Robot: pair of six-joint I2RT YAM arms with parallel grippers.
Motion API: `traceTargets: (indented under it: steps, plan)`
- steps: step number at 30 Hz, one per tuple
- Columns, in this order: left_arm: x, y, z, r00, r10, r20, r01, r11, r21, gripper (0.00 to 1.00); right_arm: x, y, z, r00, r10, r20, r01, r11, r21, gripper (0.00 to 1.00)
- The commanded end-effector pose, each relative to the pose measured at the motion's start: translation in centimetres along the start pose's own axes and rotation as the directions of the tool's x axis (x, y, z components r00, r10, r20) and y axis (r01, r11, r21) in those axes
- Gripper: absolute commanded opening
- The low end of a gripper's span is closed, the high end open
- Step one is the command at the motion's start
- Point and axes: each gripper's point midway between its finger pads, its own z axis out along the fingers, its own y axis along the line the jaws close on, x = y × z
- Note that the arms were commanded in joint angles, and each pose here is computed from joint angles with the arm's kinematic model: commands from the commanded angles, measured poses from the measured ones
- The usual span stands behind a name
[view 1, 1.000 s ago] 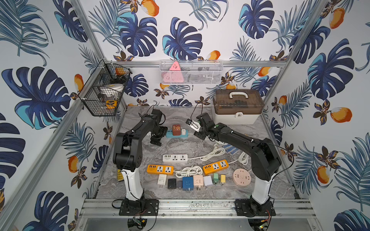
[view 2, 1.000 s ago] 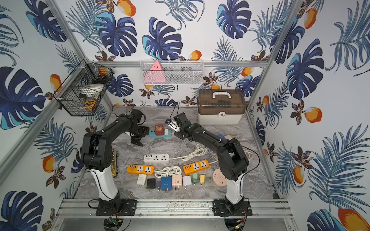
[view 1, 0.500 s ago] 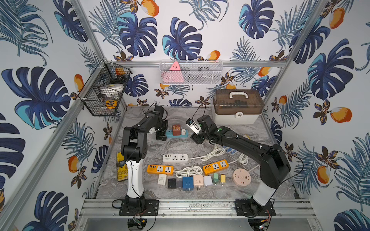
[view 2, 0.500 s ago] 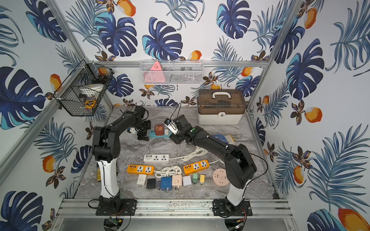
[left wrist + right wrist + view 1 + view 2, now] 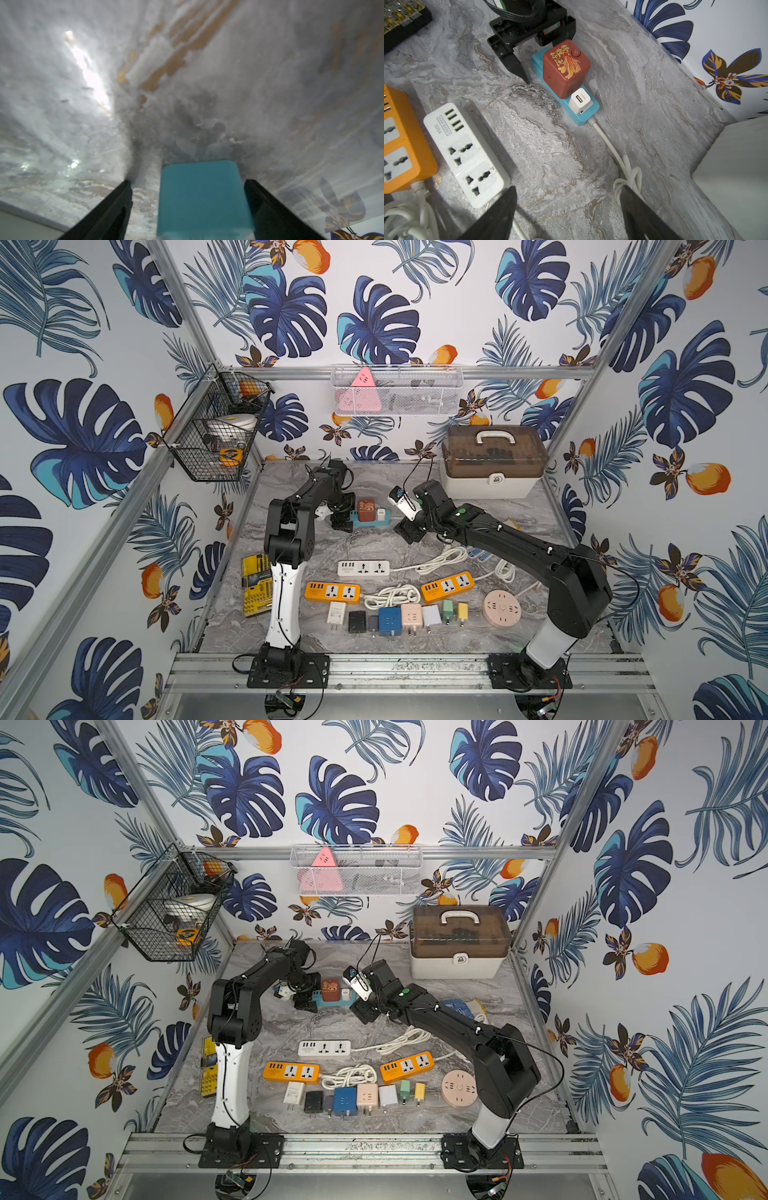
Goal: Pull the plug off the socket
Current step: Move the socket to the center of the board.
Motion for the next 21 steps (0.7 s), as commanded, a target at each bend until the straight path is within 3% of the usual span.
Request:
traceTargets:
  steps: [1,14,21]
  plan:
    - [-0.4,1.5,1.0,0.999,-0.034,0.021,0.036,0.998,-0.056,0.81,0.2,0.3,-0.2,1.0,0.006,-0.002,-0.006,1.0,-0.017,0.79]
    - [-3.1,3.1,0.3,0.996,-0.007,0.093,0.013,0.998,-0.056,0.33,-0.5,0.9,-0.1,0.999,-0.015,0.039,0.016,0.999,-0.047,0.77]
    - [-4.8,4.7,-1.4,0.988,0.045,0.145,-0.039,0.998,-0.046,0.24,-0.8,2.2,1.4,0.998,-0.031,0.057,0.038,0.993,-0.111,0.75]
